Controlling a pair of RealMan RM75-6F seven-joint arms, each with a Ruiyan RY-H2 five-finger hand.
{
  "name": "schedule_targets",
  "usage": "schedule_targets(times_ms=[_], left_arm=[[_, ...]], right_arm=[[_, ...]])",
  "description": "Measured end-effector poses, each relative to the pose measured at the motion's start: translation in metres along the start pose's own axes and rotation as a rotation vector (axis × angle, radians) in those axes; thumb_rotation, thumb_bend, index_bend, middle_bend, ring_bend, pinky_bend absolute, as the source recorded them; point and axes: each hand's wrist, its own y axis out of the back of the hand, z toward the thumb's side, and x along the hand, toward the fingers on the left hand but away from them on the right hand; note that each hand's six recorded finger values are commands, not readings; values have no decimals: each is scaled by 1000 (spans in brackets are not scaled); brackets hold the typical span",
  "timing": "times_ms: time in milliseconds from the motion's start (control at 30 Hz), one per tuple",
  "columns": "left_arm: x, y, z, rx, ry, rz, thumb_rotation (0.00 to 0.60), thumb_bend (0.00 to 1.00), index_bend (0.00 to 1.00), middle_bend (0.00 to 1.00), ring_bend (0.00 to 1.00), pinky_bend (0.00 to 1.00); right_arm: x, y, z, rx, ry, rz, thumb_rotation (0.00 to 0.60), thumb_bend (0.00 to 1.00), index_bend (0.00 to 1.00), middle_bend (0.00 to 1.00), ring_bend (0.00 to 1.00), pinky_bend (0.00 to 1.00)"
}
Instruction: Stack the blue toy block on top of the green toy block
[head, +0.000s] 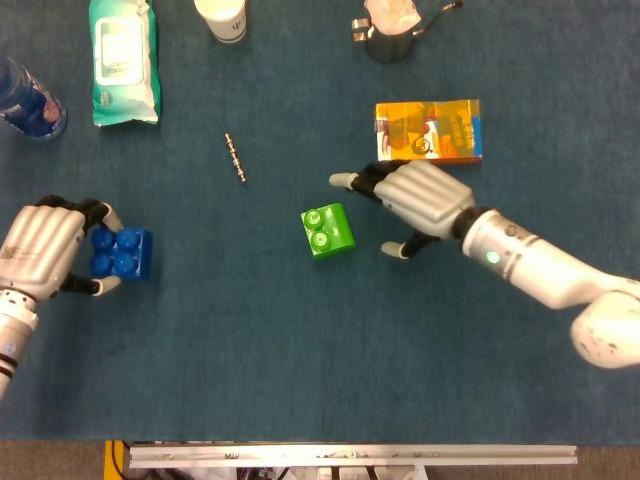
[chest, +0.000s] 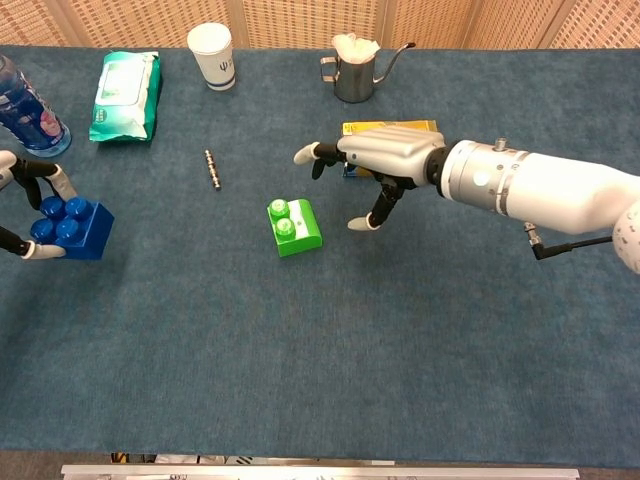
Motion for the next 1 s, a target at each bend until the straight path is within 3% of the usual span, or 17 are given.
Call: schedule_targets(times_ms=[500, 1000], left_arm=[[-4, 4, -2, -1, 5, 5, 600, 140, 455, 528, 455, 296], [-4, 2, 1, 0, -6, 0, 600, 140, 456, 528, 455, 295]], right_arm=[[-37, -6, 16, -8, 15, 55, 600, 209, 103, 233, 153, 196], [-41, -21, 17, -78, 6, 131, 600, 209, 103, 233, 153, 196]])
